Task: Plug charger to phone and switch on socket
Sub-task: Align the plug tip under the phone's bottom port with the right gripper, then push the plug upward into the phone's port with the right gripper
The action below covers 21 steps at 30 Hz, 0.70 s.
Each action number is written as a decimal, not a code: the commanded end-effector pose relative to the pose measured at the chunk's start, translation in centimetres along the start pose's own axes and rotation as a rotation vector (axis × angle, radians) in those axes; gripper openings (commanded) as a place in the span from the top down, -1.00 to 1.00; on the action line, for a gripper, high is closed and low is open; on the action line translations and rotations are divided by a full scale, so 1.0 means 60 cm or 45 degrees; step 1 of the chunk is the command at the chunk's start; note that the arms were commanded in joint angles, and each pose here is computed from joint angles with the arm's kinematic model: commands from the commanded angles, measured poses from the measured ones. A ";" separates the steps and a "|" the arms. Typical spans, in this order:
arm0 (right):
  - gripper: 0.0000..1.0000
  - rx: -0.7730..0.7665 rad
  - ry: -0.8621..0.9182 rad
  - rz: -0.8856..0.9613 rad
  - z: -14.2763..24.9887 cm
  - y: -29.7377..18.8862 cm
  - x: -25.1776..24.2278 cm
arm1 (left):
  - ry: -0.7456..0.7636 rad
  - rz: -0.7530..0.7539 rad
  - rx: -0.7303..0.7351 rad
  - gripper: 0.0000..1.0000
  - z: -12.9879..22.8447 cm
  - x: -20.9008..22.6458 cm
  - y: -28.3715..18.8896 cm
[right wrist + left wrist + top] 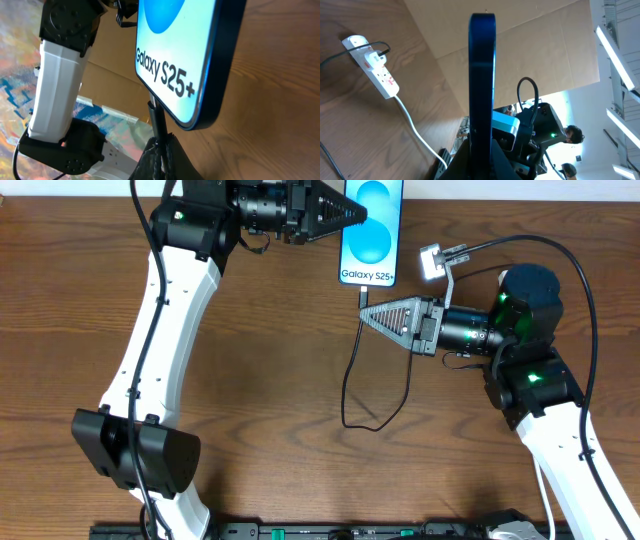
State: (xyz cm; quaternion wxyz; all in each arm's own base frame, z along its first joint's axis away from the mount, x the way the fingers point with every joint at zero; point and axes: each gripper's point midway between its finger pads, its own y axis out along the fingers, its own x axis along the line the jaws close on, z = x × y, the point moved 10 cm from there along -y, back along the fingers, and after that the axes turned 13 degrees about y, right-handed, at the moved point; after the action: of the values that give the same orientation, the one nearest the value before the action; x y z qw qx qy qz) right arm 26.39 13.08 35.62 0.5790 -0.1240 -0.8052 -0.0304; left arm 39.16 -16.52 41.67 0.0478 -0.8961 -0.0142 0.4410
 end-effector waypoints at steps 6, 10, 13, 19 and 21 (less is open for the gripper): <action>0.98 -0.079 0.063 0.026 -0.011 -0.005 0.000 | 0.038 0.052 0.023 0.86 0.000 -0.015 0.000; 0.98 -0.099 0.104 0.035 -0.013 -0.005 -0.001 | 0.038 0.052 0.023 0.86 0.000 -0.015 0.000; 0.98 -0.113 0.137 0.040 -0.014 -0.005 -0.001 | 0.038 0.052 0.023 0.86 0.000 -0.015 0.000; 0.98 -0.116 0.135 0.041 -0.015 -0.006 -0.001 | 0.038 0.052 0.023 0.85 0.000 -0.015 0.000; 0.98 -0.116 0.135 0.041 -0.015 -0.006 -0.001 | 0.038 0.052 0.023 0.85 0.000 -0.015 0.000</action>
State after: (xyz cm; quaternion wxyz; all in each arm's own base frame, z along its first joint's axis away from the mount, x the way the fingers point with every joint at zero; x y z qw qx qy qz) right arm 26.55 13.04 35.60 0.6191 -0.1325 -0.7729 -0.0425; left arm 39.27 -16.47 41.64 0.0471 -0.8969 -0.0215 0.4393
